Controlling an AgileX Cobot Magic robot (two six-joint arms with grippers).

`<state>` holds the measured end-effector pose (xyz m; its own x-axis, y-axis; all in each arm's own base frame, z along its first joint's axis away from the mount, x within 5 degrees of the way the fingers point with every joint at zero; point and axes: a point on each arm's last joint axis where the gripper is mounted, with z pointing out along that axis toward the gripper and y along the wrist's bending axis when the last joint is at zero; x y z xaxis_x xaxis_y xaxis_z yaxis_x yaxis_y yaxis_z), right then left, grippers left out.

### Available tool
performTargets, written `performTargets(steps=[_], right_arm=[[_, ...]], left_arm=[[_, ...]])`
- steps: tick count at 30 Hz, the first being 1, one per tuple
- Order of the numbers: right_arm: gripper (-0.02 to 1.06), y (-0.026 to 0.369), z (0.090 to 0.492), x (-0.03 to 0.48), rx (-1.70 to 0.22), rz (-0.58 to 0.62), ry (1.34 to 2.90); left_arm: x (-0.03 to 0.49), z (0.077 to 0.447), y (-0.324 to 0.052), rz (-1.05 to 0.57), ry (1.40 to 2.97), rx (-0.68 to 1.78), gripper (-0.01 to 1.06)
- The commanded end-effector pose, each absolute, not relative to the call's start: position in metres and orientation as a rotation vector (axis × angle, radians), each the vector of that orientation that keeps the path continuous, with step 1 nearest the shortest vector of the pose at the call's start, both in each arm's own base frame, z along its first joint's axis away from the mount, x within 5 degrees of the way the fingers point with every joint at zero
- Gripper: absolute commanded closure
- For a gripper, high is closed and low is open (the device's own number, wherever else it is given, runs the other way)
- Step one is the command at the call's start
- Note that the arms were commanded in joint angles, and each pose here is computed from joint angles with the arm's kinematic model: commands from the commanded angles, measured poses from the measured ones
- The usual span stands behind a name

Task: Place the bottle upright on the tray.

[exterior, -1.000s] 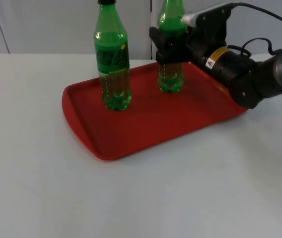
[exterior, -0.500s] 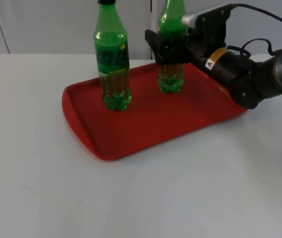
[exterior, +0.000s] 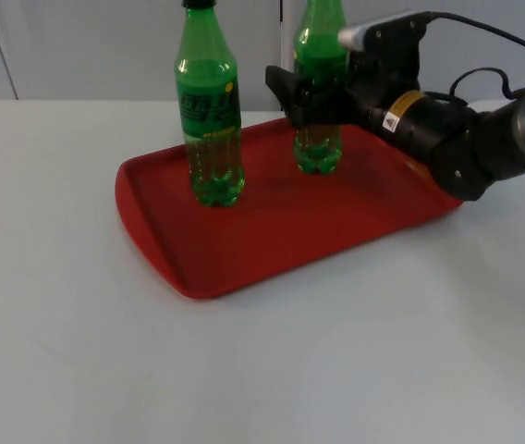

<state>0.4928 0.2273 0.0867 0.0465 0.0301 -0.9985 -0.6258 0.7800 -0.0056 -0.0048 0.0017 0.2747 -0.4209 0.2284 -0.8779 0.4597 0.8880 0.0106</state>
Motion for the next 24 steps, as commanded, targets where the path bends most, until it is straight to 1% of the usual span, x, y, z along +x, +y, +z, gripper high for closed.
performTargets(steps=[1, 3, 11, 16, 17, 21, 22, 24], right_arm=[[-0.01, 0.226, 0.094, 0.491, -0.514, 0.535, 1.459], [-0.01, 0.223, 0.099, 0.485, -0.515, 0.527, 1.485], [-0.01, 0.214, 0.101, 0.464, -0.528, 0.514, 1.572], [-0.01, 0.202, 0.107, 0.439, -0.531, 0.500, 1.669], [-0.01, 0.202, 0.107, 0.439, -0.531, 0.500, 1.669], [-0.01, 0.189, 0.111, 0.419, -0.552, 0.424, 1.849], [-0.01, 0.189, 0.111, 0.419, -0.552, 0.424, 1.849], [-0.01, 0.184, 0.117, 0.406, -0.558, 0.392, 1.927]], left_arm=[[-0.004, 0.274, 0.002, -0.291, 2.018, 0.496, 0.00], [-0.004, 0.274, 0.002, -0.291, 2.018, 0.496, 0.00], [-0.004, 0.274, 0.002, -0.291, 2.018, 0.496, 0.00], [-0.004, 0.274, 0.002, -0.291, 2.018, 0.496, 0.00], [-0.004, 0.274, 0.002, -0.291, 2.018, 0.496, 0.00], [-0.004, 0.274, 0.002, -0.291, 2.018, 0.496, 0.00], [-0.004, 0.274, 0.002, -0.291, 2.018, 0.496, 0.00], [-0.004, 0.274, 0.002, -0.291, 2.018, 0.496, 0.00]])
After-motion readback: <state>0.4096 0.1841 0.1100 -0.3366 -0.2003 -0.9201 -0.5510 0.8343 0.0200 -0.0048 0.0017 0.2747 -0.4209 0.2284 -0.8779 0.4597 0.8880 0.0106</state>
